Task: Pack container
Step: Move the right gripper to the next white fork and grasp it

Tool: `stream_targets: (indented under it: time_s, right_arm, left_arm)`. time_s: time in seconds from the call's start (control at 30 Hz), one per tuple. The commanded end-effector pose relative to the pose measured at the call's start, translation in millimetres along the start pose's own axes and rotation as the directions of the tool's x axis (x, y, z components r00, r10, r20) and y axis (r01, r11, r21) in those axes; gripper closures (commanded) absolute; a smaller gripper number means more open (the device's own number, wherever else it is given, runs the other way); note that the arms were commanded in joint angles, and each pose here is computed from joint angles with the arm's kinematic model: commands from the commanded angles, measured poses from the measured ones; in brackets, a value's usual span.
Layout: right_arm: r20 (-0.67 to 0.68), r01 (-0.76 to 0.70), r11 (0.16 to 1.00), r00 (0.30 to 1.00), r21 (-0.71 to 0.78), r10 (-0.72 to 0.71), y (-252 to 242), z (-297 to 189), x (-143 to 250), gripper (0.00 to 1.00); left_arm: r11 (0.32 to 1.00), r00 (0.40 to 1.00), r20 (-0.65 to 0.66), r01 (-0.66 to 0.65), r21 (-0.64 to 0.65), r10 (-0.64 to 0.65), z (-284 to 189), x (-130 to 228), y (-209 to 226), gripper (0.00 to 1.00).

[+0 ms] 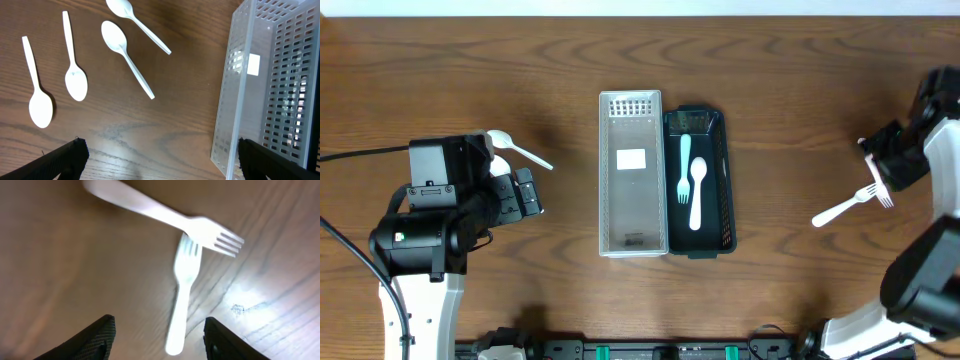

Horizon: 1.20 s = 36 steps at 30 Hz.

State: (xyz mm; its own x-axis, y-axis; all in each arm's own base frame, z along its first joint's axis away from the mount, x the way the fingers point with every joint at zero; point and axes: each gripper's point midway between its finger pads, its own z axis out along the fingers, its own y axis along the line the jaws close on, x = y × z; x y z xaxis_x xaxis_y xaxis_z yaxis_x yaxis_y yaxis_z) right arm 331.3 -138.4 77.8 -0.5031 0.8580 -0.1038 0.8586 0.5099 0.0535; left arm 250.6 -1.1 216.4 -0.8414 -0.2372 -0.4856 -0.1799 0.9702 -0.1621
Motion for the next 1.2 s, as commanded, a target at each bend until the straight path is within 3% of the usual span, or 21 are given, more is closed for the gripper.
stream_targets:
  time_s: [0.0, 0.27, 0.63, 1.0, 1.1, 1.17]
  right_arm:
    - [-0.090, -0.042, 0.998, 0.995, 0.042, 0.046, -10.4, 32.1, 15.2, 0.41]
    - [-0.161, -0.035, 0.994, 0.986, 0.099, 0.051, -17.0, 68.8, 25.2, 0.41]
    - [-0.136, -0.011, 0.995, 0.990, 0.095, 0.024, -15.8, 74.9, 19.7, 0.41]
    - [-0.164, 0.003, 0.994, 0.986, 0.113, 0.015, -29.2, 95.5, 39.3, 0.41]
    - [-0.167, 0.004, 0.993, 0.986, 0.115, 0.015, -29.8, 95.6, 40.1, 0.46]
    - [-0.169, 0.005, 0.993, 0.985, 0.116, 0.015, -30.0, 95.5, 40.7, 0.56]
  left_arm:
    - [1.000, 1.000, 0.011, 0.002, -0.009, -0.002, -3.1, -3.9, 1.6, 0.02]
    - [1.000, 1.000, 0.011, 0.002, -0.009, -0.002, -3.1, -3.9, 1.7, 0.02]
    - [1.000, 1.000, 0.011, 0.002, -0.009, -0.002, -3.1, -4.0, 1.7, 0.02]
    - [1.000, 1.000, 0.011, 0.002, -0.009, -0.002, -3.1, -4.0, 1.7, 0.02]
    - [1.000, 1.000, 0.011, 0.002, -0.009, -0.002, -3.1, -4.0, 1.7, 0.02]
    - [1.000, 1.000, 0.011, 0.002, -0.009, -0.002, -3.1, -4.0, 1.7, 0.02]
